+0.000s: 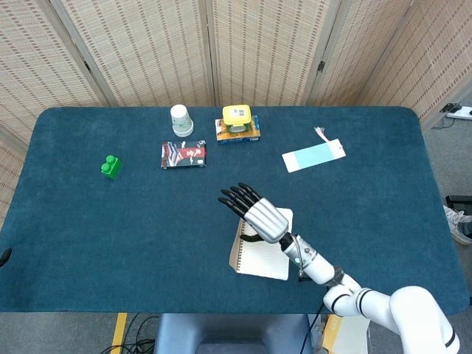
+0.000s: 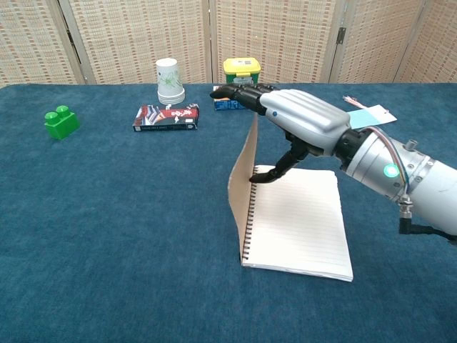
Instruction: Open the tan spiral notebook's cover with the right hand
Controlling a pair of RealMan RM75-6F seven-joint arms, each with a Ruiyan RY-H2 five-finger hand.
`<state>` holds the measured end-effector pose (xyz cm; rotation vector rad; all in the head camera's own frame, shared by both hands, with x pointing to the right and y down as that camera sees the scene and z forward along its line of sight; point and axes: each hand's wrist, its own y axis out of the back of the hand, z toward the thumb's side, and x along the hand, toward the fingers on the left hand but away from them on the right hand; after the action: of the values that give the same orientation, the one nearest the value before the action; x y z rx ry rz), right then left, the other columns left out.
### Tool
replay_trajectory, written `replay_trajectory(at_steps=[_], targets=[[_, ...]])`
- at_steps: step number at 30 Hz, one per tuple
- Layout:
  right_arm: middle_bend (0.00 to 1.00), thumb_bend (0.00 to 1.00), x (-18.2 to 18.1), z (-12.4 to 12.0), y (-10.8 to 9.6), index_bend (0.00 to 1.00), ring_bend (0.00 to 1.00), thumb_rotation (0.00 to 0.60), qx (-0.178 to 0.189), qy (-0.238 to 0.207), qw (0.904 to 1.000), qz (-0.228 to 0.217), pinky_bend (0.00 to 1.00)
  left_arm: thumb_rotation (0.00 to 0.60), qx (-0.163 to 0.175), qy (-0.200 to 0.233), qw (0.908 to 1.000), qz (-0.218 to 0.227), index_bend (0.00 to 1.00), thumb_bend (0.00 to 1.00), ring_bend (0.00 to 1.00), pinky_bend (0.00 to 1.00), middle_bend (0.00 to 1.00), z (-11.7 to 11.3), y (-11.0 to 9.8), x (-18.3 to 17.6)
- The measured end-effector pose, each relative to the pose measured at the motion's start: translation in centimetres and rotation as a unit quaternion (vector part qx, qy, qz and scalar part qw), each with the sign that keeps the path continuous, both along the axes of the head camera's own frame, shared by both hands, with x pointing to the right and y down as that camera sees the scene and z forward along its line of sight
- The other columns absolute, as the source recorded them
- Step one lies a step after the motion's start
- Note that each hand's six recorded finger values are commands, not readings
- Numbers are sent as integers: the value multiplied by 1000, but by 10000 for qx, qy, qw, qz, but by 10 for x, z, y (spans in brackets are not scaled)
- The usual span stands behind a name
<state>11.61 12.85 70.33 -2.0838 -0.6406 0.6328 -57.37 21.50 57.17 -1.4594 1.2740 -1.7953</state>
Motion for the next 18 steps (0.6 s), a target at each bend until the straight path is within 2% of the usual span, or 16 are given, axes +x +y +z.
replay_trajectory(at_steps=[8, 14, 18], targets=[[55, 149, -40, 20, -7, 37, 0, 600, -1025, -56, 9947, 19, 0, 600, -118, -29, 9999, -88, 102, 297, 77, 223, 28, 9, -2, -9], [44, 149, -72, 36, -2, 23, 0, 600, -1282, -24, 9917, -49, 0, 600, -72, 29, 9999, -94, 107, 297, 77, 223, 28, 8, -2, -9], [39, 149, -83, 33, -3, 15, 0, 600, -1285, -139, 9916, -55, 0, 600, -76, 24, 9999, -99, 109, 297, 77, 223, 28, 7, -2, -11]])
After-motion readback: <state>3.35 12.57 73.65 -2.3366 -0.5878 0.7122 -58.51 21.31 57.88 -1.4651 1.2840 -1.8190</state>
